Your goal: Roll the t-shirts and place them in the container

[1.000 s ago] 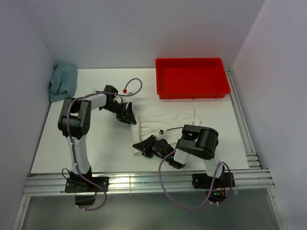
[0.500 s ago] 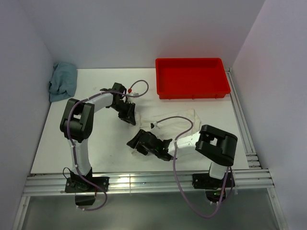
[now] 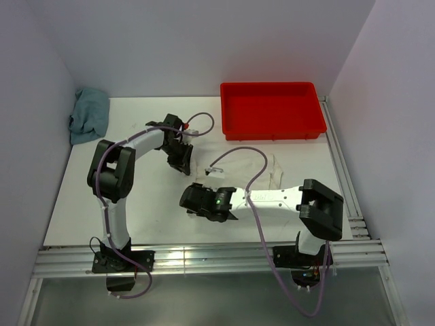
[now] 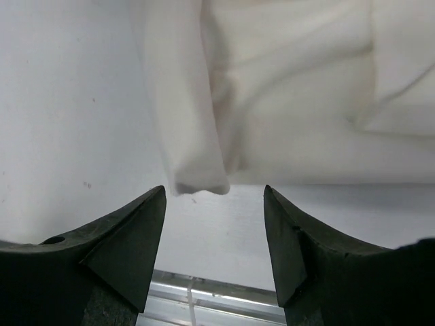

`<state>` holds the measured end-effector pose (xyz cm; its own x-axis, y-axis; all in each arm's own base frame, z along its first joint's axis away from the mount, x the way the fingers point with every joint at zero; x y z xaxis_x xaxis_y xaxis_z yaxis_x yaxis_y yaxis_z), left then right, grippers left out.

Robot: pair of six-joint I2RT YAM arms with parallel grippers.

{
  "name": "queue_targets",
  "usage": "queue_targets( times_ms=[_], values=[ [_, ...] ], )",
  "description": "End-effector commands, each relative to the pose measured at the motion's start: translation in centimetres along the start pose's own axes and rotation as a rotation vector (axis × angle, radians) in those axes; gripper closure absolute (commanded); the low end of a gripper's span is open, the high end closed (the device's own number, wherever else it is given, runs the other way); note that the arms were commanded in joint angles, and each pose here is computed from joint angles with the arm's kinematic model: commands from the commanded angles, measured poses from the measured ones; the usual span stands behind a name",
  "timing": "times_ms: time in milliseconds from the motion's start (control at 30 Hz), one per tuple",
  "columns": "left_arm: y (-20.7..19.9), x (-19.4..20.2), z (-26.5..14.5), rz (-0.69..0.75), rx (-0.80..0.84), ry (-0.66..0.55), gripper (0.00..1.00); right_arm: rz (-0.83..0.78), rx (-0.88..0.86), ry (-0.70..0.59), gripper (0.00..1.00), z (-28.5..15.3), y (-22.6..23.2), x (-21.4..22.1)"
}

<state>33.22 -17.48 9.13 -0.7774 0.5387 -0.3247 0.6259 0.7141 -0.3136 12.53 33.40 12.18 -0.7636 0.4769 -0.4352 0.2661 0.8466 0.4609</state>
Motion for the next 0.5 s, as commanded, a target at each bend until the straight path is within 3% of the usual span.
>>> queue_targets(
  times_ms=[0, 267, 467],
  values=[
    [1.5, -0.5, -0.5, 0.058, -0.131, 0.021, 0.86, -0.14, 0.066, -0.146, 0.33, -0.7, 1.3, -2.6],
    [1.2, -0.8, -0.2, 0.062, -0.14, 0.044, 0.86, -0.275, 0.088, -0.219, 0.33, 1.9, 6.5, -3.5],
    [1.1, -1.1, -0.1, 0.061, -0.137, 0.051, 0.86, -0.339, 0.146, -0.233, 0.34, 5.6, 6.5, -2.7]
  ],
)
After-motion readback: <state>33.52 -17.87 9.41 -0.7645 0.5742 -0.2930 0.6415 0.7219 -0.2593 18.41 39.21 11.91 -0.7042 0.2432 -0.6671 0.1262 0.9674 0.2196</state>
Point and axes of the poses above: each gripper's point midway between its finger pads, its own z axis out along the fingers, its own y axis along the line the jaws close on, x = y × z, the point moved 7 cm from there along -z, back along the fingers, and after that the axes turned 14 degrees about z, right-handed, at the moved point
